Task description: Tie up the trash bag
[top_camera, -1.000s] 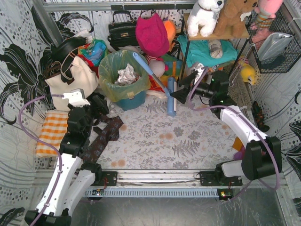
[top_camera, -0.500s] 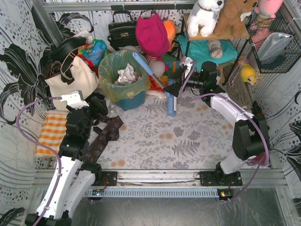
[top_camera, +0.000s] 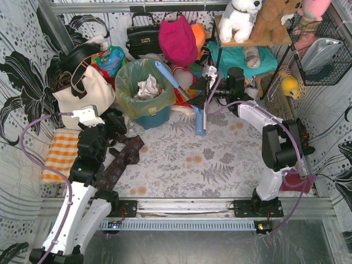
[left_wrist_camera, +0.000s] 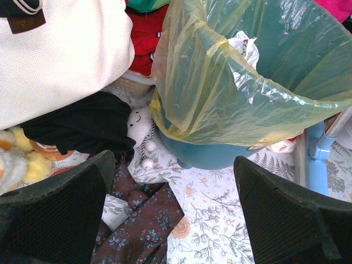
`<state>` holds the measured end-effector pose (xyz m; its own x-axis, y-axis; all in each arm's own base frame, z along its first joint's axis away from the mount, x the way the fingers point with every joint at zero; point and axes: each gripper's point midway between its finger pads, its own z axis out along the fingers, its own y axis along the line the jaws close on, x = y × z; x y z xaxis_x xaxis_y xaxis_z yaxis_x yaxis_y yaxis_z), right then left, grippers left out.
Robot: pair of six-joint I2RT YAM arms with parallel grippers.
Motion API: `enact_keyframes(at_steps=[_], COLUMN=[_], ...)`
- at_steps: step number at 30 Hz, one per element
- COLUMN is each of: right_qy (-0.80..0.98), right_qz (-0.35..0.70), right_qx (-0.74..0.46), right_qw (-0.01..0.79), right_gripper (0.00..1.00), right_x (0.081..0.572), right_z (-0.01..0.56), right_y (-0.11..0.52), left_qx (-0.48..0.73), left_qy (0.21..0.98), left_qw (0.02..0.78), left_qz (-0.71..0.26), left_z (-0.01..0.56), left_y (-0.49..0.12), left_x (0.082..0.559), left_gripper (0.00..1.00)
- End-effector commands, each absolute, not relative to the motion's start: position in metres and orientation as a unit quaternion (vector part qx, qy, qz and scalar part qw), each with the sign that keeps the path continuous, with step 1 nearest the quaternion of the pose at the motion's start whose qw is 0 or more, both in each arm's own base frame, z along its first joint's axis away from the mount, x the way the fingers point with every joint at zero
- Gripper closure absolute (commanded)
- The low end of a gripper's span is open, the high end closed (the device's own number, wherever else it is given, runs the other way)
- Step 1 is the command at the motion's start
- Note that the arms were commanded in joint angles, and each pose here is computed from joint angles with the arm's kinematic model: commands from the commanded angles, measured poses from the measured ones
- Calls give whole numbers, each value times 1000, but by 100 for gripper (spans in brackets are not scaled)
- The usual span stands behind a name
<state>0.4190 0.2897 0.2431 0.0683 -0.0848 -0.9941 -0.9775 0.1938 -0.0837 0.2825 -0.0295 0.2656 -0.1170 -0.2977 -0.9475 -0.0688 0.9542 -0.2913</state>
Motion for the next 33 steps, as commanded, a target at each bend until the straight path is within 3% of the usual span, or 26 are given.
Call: enact_keyframes(at_steps=[1,15,33], right_qy=[507,493,476], right_qz=[400,435,462], right_qx=[-512,-506,-496], right_qw=[566,559,561], right_gripper=[24,35,54], right_x=[429,440,447], right_z=[257,255,253], right_y=[299,324,334], left_qx=[-117,-119,-124], left_qy=[726,723,722], left_qw=[672,675,676], left_qz=[-86,-83,-79], left_z=[277,278,278], left_y=[-29,-27,-25], left_x=[284,283,281], left_gripper=[2,2,2])
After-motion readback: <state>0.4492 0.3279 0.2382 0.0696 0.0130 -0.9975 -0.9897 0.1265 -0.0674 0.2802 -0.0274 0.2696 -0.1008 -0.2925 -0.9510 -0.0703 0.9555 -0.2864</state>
